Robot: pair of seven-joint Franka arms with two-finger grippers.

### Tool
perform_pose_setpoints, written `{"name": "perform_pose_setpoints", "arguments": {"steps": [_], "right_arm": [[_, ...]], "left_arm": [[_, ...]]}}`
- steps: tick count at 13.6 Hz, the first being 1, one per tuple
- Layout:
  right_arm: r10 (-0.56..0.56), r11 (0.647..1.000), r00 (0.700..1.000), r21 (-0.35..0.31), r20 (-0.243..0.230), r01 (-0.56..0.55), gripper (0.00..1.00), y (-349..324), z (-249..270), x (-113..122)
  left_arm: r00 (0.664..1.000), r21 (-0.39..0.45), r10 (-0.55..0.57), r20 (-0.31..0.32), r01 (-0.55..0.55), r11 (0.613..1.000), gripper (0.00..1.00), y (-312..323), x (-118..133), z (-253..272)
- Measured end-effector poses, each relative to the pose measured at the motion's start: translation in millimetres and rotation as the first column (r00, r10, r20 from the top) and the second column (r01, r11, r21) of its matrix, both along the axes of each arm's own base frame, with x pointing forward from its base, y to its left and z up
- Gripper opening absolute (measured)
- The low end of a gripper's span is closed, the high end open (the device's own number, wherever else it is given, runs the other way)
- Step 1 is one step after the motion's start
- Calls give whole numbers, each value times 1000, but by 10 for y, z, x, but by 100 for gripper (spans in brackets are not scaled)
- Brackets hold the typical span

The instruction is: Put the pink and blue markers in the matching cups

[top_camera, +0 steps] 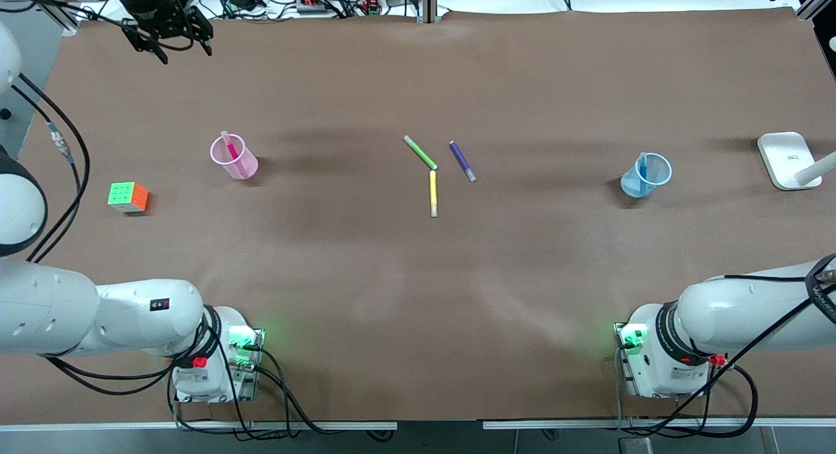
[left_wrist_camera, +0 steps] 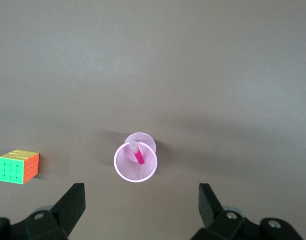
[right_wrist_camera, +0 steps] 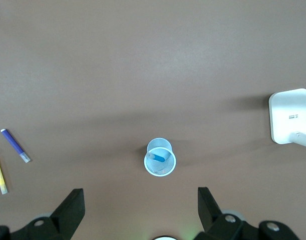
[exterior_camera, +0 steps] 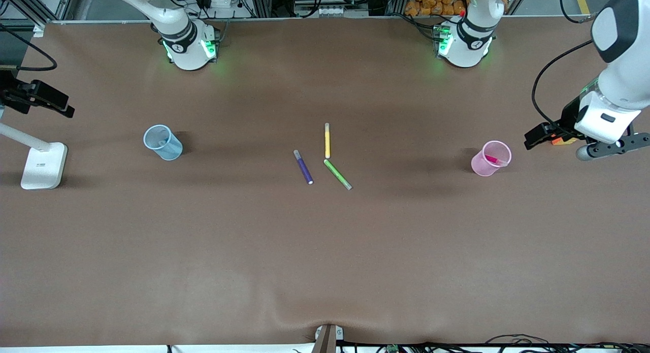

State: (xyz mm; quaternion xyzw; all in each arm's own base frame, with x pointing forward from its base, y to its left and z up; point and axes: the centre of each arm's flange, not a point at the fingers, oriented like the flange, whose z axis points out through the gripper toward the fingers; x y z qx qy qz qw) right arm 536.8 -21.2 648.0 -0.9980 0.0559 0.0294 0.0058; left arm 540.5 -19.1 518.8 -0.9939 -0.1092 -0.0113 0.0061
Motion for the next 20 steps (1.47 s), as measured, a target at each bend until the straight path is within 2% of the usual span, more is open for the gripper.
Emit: {"name": "perform_pose_setpoints", "arguments": {"steps": [4, 13, 17, 20], "right_arm": [[0, 1000, 1000, 0, 0, 0, 100, 0, 0, 0], [0, 1000, 1000, 0, 0, 0, 100, -2, 0, 0], [0, 1000, 1000, 0, 0, 0, 100, -3, 0, 0], [-1, 1000, 1000, 0, 0, 1, 100, -3, 0, 0]], "left_arm": [[1000, -37, 8, -18, -9, 999, 100, -38, -4, 196], [998, -38, -30, -54, 28, 999, 100, -153, -54, 475], [992, 29, -124, -36, 125, 992, 100, -71, -49, 747], [989, 39, -145, -17, 145, 989, 100, 9, -40, 893]]}}
